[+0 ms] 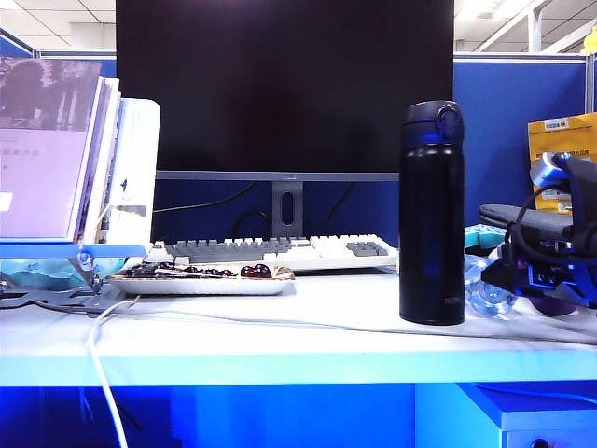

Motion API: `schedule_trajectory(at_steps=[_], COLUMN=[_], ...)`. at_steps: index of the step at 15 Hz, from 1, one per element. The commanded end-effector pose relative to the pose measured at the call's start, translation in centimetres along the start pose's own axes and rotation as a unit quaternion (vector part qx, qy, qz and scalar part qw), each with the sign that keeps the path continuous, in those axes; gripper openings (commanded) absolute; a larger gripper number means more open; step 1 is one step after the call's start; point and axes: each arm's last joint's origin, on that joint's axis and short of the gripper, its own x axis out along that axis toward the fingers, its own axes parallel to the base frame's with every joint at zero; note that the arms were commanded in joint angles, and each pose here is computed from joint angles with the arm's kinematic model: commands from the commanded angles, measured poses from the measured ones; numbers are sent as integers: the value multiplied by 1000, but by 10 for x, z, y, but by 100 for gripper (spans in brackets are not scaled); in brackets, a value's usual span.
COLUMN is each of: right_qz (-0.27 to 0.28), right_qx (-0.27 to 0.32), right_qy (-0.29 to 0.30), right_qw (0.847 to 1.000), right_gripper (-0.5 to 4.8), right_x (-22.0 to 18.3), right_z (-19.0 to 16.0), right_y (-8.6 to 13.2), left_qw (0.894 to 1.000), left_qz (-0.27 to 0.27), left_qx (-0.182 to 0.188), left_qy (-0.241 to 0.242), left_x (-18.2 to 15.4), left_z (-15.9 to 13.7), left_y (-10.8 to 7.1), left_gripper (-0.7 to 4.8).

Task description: Pick up the mineral water bottle and place it vertically to the right of the black thermos cup.

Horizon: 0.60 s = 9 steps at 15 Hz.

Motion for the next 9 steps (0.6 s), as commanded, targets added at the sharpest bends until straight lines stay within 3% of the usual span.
schedule_trajectory(at_steps=[1,5,7,9], right_qz=[6,-8,-17,-27], right_qx=[-11,-7,-1,-3], right_qy=[-41,-117,-81,-6], right_qw=[999,993,997,1000], right_gripper=[280,269,270,270], right_x=[-1,0,16,43], right_z=[17,66,96,137], right_y=[2,-7,-11,-14], left_qw=[1000,1000,1000,1000], left_qz=[-1,-1,-1,-1], left_qx=[0,0,0,0], left_qy=[5,5,5,5], left_x=[0,0,0,0], left_z=[-1,-1,-1,-1], left_y=[0,0,0,0], left_gripper=[-3,-3,-3,-3])
